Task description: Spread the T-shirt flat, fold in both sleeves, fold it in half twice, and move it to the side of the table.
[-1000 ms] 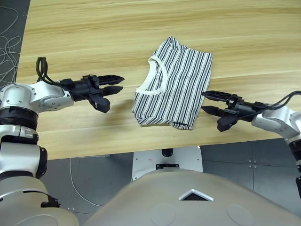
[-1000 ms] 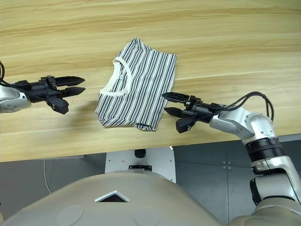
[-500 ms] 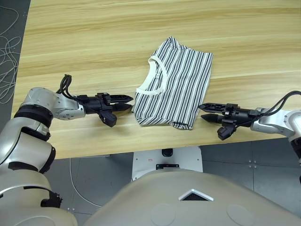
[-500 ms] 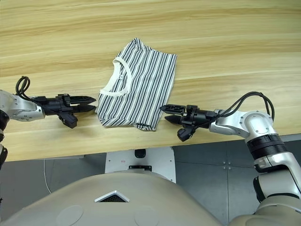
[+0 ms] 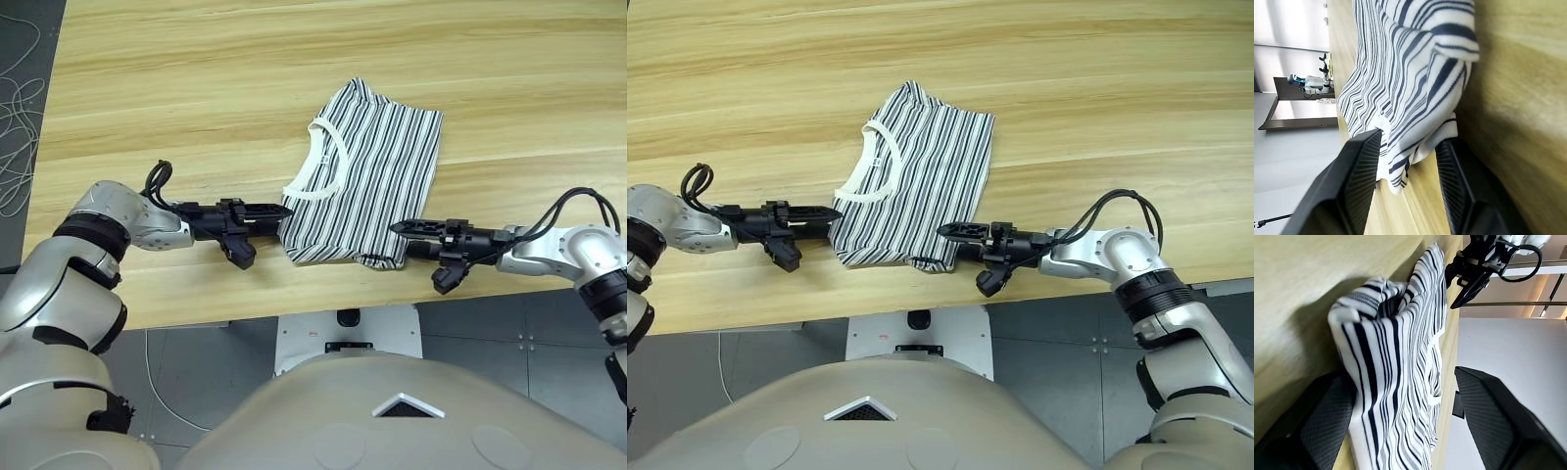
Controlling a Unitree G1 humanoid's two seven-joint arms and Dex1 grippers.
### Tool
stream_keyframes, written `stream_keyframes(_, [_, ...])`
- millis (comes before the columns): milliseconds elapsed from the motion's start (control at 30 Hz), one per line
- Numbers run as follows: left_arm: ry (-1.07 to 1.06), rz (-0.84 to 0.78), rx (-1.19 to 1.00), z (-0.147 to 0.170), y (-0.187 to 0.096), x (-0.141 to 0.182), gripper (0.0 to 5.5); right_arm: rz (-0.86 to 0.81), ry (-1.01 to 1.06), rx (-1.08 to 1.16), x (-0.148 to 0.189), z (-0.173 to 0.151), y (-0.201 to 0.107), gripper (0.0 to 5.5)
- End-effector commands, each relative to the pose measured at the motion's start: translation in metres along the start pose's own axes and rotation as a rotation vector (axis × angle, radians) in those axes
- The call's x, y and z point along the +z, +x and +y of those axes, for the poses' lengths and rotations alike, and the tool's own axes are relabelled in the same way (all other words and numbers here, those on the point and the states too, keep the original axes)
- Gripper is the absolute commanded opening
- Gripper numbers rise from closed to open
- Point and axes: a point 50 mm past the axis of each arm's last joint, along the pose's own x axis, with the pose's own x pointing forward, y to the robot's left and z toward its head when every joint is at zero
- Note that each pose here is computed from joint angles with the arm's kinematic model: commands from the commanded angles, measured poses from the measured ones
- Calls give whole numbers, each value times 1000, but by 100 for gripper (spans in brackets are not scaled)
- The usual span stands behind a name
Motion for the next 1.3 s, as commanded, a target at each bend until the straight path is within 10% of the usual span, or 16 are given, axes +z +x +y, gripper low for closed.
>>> stream_keyframes(33, [1,-37,-66,-10,10,5,199,-22,15,79,5,13,10,357])
stream_keyframes(233, [-5,-53,-54,-8,19,5,199,-38,32,72,7,15,18,357])
stream_keyframes(800, [-138,-65,-98,-10,23,10,10,-42,293,-46,7,9,15,31])
stream_keyframes(1300, [-512,-271,-174,-15,22,53,10,-173,943,74,24,-26,-12,16])
